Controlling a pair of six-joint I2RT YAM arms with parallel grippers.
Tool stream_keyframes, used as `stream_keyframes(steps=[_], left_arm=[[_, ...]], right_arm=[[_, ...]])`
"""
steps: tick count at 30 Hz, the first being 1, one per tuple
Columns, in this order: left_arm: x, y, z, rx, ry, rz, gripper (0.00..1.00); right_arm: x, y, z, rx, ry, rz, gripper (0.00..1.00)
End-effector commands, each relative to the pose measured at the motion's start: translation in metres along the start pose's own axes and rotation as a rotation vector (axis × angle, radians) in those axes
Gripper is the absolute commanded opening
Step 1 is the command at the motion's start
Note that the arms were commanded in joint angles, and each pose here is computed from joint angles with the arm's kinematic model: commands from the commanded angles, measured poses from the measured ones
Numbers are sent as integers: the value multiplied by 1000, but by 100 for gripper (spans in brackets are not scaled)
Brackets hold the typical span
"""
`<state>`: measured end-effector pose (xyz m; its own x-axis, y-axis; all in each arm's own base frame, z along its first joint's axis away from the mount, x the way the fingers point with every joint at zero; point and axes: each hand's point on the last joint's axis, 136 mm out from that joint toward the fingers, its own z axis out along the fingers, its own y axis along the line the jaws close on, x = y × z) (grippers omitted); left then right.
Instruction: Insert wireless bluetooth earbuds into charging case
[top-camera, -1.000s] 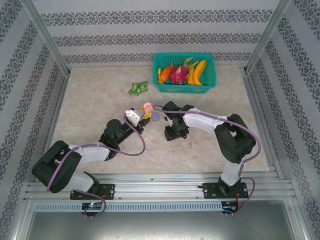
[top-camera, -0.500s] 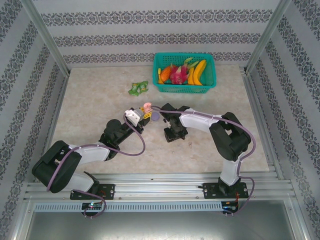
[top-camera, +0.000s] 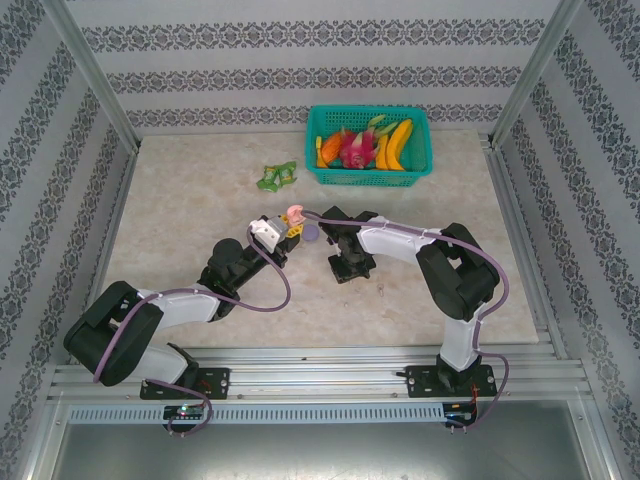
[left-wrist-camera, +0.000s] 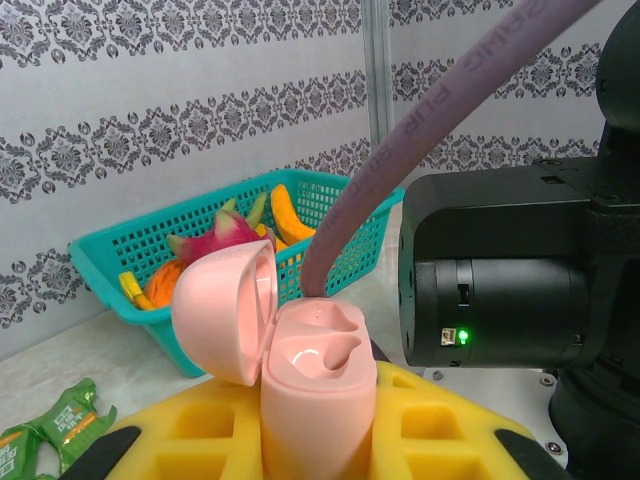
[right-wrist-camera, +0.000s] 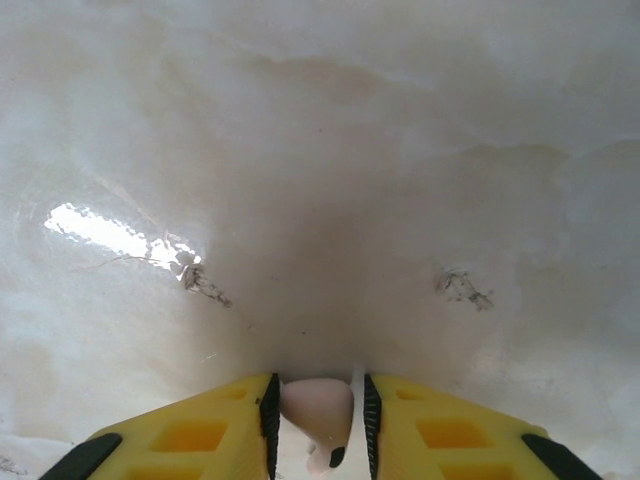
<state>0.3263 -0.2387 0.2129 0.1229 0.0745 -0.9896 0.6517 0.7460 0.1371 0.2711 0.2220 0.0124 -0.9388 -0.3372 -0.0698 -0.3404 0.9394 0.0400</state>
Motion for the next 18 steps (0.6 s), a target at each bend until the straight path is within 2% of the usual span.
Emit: stream_keyframes(steps=[1,7,18], left_arm=[[-29,-3,0,8,-96,-1,0],[-27,-3,1,9,-89,-9,0],[-22,-3,0,6,-75,-13,0]], right_arm=[[5,2,5,12,9,-19,27],[3,3,-6,-4,-30,-2,21],[-3,-3,-34,-33,-133,55,20]])
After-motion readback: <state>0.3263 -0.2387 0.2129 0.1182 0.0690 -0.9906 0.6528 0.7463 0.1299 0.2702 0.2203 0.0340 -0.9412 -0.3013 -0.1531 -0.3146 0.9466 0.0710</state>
